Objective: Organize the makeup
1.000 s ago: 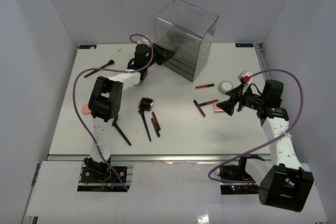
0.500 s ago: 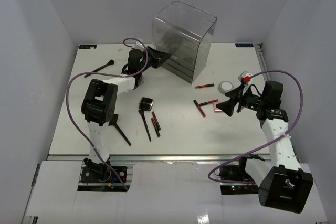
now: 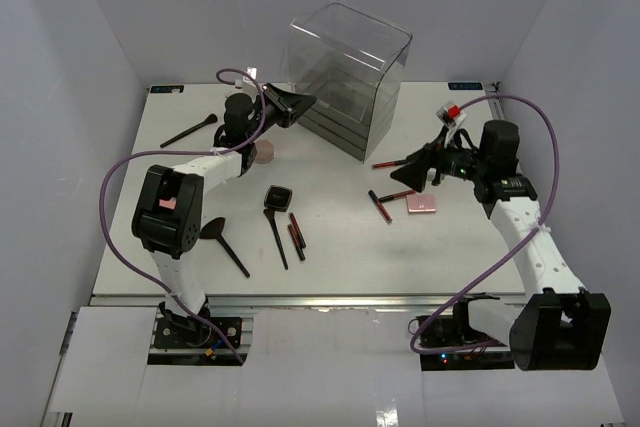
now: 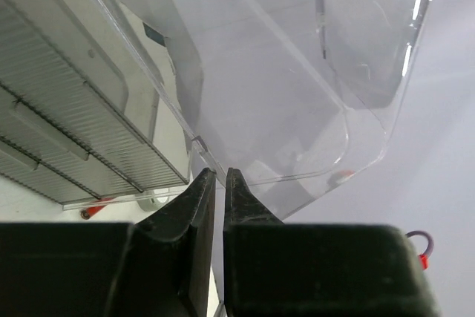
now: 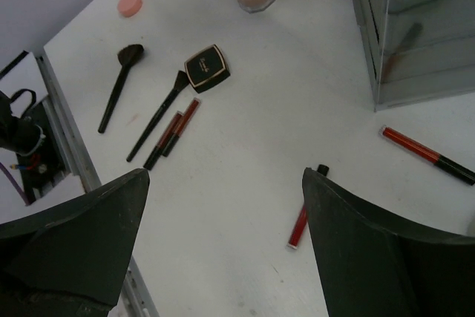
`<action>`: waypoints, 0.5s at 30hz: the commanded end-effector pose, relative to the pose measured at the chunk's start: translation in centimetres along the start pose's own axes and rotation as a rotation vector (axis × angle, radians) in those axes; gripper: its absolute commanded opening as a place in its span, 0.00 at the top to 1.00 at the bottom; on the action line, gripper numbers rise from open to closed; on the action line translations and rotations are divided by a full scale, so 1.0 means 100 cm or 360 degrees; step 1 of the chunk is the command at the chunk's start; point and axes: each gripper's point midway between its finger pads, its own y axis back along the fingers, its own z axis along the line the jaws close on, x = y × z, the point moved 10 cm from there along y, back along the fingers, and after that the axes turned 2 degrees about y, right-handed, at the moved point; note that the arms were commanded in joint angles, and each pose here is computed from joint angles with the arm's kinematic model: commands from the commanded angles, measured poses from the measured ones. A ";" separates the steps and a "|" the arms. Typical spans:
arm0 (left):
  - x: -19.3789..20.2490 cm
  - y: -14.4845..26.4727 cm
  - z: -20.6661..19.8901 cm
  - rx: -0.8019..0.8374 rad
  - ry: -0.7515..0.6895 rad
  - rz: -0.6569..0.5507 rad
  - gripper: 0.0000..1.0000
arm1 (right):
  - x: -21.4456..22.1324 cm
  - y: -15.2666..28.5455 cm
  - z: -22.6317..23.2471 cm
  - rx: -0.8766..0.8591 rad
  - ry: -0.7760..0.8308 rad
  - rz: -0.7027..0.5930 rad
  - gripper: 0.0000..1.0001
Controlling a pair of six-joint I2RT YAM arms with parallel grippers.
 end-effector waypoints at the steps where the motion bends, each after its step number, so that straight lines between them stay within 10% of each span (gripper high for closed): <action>1: -0.002 0.020 -0.053 0.0241 -0.0110 0.0059 0.96 | -0.054 -0.032 0.012 0.0010 -0.0131 -0.0105 0.10; 10: -0.007 0.030 -0.079 0.0306 -0.0126 0.0068 0.95 | -0.093 -0.083 0.004 -0.0030 -0.0246 -0.0192 0.01; 15: -0.008 0.030 -0.083 0.0312 -0.0121 0.0072 0.95 | -0.107 -0.100 -0.004 -0.0099 -0.0263 -0.0214 0.12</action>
